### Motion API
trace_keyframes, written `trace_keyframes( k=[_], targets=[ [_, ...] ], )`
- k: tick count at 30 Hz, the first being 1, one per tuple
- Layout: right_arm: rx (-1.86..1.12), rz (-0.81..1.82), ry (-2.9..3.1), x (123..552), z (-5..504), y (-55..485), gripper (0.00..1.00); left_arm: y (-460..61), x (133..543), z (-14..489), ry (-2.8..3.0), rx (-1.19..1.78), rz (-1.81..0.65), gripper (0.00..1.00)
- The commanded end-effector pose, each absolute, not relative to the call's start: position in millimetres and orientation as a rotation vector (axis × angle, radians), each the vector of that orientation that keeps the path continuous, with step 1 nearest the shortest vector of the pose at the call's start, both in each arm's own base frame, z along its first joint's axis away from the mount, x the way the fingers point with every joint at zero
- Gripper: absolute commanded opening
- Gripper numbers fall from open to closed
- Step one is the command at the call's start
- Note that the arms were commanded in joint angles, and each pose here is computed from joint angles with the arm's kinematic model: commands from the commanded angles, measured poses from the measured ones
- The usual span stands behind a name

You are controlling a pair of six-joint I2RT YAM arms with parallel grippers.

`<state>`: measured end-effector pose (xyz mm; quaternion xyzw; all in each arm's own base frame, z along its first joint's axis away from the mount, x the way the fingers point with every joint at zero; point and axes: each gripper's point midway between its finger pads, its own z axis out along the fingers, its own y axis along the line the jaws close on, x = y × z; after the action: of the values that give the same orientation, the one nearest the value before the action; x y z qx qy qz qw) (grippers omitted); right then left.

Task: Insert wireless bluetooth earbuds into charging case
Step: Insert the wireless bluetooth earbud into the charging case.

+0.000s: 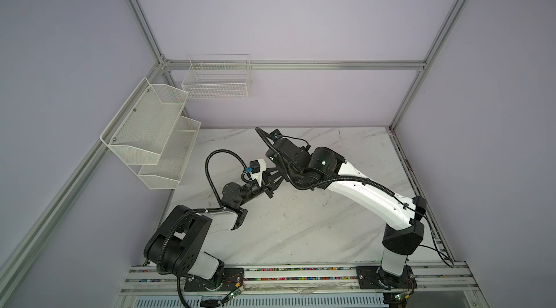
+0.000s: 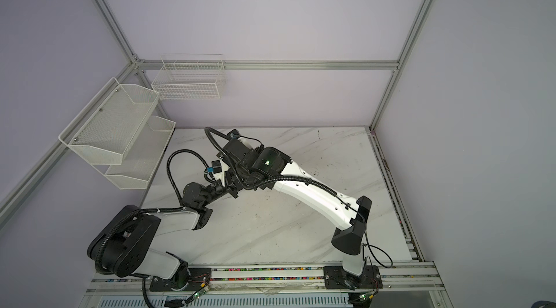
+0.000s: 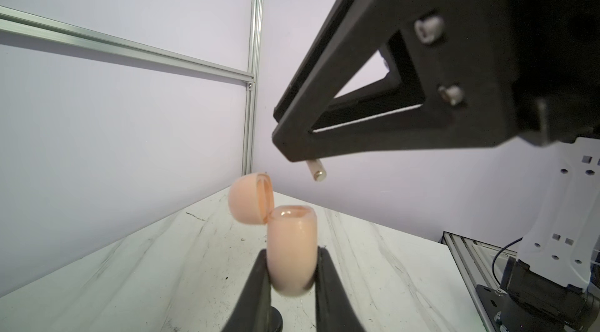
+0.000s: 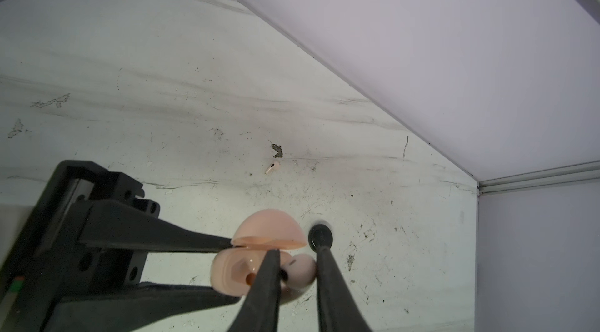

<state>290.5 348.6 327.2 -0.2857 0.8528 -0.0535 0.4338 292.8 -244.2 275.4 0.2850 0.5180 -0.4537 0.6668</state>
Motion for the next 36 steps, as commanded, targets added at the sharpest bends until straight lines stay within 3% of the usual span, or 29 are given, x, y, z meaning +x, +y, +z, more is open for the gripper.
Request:
trace_keyframes(
  k=[1,19,36],
  targets=[
    [-0.697,-0.193,2.131,290,322,345,0.22,-241,284,324,0.981,0.663,-0.974,0.00],
    [-0.744,-0.174,2.158,288,310,360,0.21,-241,280,326,0.976,0.669,-0.982,0.00],
    [-0.780,-0.185,2.161,283,311,369,0.31,-236,273,340,0.939,0.654,-0.972,0.00]
  ],
)
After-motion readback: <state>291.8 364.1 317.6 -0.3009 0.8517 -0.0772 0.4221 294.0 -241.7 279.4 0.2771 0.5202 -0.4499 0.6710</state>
